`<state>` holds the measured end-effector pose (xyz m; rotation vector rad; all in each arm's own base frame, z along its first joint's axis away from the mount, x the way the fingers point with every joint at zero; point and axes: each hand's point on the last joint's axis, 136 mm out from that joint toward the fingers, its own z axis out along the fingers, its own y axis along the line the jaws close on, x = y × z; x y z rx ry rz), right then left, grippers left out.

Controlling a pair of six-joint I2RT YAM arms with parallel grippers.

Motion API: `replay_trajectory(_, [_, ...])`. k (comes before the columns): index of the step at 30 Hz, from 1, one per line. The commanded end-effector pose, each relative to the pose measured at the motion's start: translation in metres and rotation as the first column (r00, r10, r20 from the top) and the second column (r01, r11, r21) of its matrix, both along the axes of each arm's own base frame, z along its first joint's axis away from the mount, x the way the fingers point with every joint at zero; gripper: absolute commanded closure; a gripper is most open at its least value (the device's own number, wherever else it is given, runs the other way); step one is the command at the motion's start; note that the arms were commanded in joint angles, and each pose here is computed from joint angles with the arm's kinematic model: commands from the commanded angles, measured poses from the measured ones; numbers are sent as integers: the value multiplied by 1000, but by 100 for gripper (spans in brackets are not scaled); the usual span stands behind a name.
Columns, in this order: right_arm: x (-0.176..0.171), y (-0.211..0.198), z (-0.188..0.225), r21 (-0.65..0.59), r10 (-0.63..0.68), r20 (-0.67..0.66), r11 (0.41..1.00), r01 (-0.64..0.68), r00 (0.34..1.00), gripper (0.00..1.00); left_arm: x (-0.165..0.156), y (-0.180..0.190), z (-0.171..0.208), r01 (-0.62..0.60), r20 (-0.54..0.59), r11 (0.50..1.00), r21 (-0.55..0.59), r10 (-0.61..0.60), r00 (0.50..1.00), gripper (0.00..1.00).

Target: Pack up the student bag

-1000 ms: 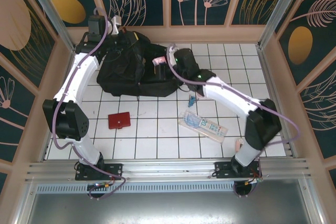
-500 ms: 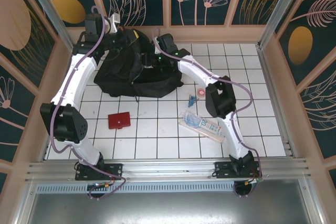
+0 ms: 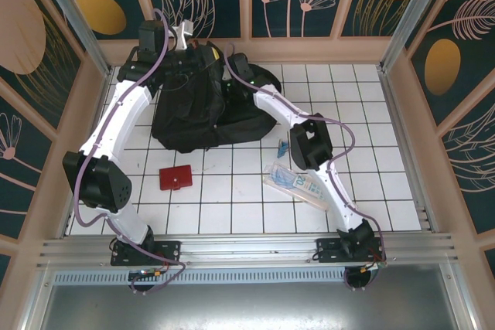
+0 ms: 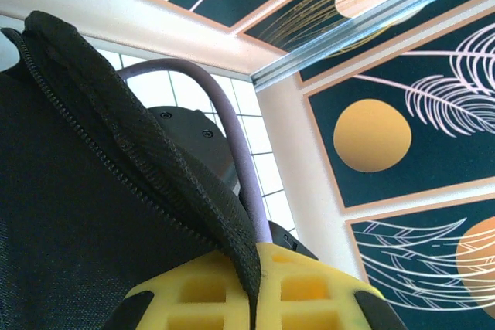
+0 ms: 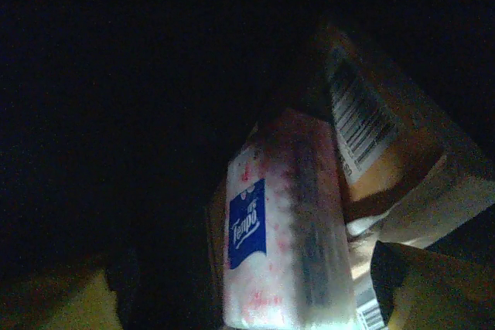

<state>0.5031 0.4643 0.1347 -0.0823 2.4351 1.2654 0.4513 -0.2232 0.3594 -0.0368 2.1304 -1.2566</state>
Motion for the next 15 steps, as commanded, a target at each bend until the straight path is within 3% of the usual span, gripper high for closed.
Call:
replay_trajectory(1, [1, 3, 50, 58, -8, 102, 998, 2, 995, 19, -10, -3, 56, 39, 180, 999, -20, -35, 983, 99])
replay_trajectory(8, [-11, -43, 75, -32, -70, 198, 996, 78, 978, 19, 3, 30, 48, -68, 162, 997, -20, 70, 984, 100])
replay_trajectory(15, [-49, -77, 112, -21, -19, 332, 999, 28, 943, 20, 10, 47, 43, -120, 157, 992, -46, 126, 980, 100])
